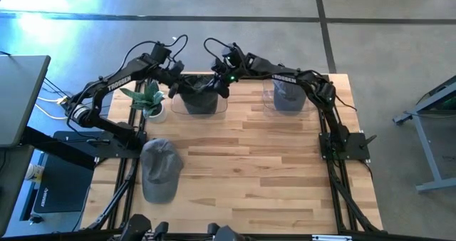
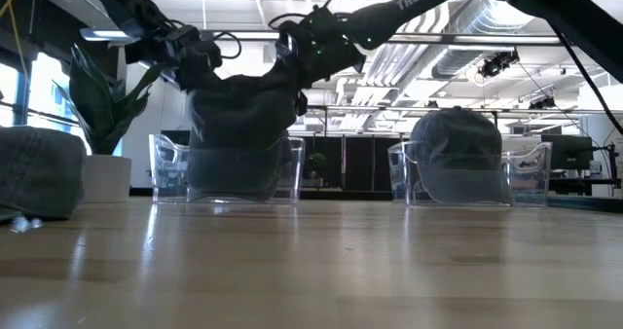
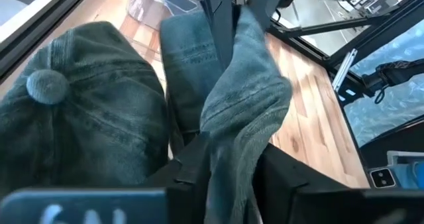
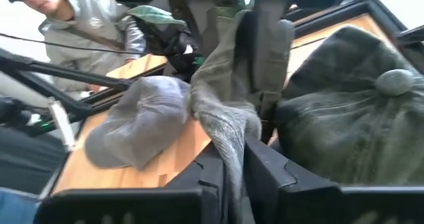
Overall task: Pick & Place hat
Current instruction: Put the black cap into the left transparent bin
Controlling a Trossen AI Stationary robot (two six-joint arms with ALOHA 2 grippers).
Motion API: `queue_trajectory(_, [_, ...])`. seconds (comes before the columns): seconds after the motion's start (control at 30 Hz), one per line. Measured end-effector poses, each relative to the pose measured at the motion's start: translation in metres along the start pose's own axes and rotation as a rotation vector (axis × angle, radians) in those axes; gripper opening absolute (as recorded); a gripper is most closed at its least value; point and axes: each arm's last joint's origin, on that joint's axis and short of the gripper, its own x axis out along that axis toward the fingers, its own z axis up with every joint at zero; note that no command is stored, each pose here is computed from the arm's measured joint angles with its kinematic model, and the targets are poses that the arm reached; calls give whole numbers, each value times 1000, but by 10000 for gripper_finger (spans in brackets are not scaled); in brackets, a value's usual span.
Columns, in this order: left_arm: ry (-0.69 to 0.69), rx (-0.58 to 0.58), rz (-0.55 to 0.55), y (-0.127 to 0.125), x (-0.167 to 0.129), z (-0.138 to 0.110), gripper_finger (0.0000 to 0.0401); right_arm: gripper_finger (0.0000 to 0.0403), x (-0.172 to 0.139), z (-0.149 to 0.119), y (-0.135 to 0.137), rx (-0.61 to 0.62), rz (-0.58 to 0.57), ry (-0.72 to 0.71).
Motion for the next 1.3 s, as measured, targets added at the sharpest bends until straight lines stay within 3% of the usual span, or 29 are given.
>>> queue_trajectory(0.23, [7, -6, 9, 1, 1, -2, 150, 117, -5, 0, -4, 9, 79, 12])
queue_trajectory(0.43, [-42, -59, 68, 6, -19, -1, 158, 196, -28, 6, -20, 67, 34, -19])
queue_trajectory(0.63, [-78, -39, 92, 3, -30, 11, 159, 218, -43, 17, -18, 35, 57, -56])
queue_trajectory(0.87, [-41, 31, 75, -3, -17, 13, 159, 178, -26, 14, -2, -77, 82, -36])
queue_trajectory(1.13, [6, 172, 13, -18, 4, 16, 158, 58, -9, 2, 7, -152, -3, 33])
queue_trajectory(1.23, [17, 189, -23, -25, 11, 17, 143, 13, -8, 1, 9, -149, 21, 42])
queue_trajectory(1.3, [17, 189, -53, -28, 14, 18, 119, 6, -8, 1, 11, -117, 72, 47])
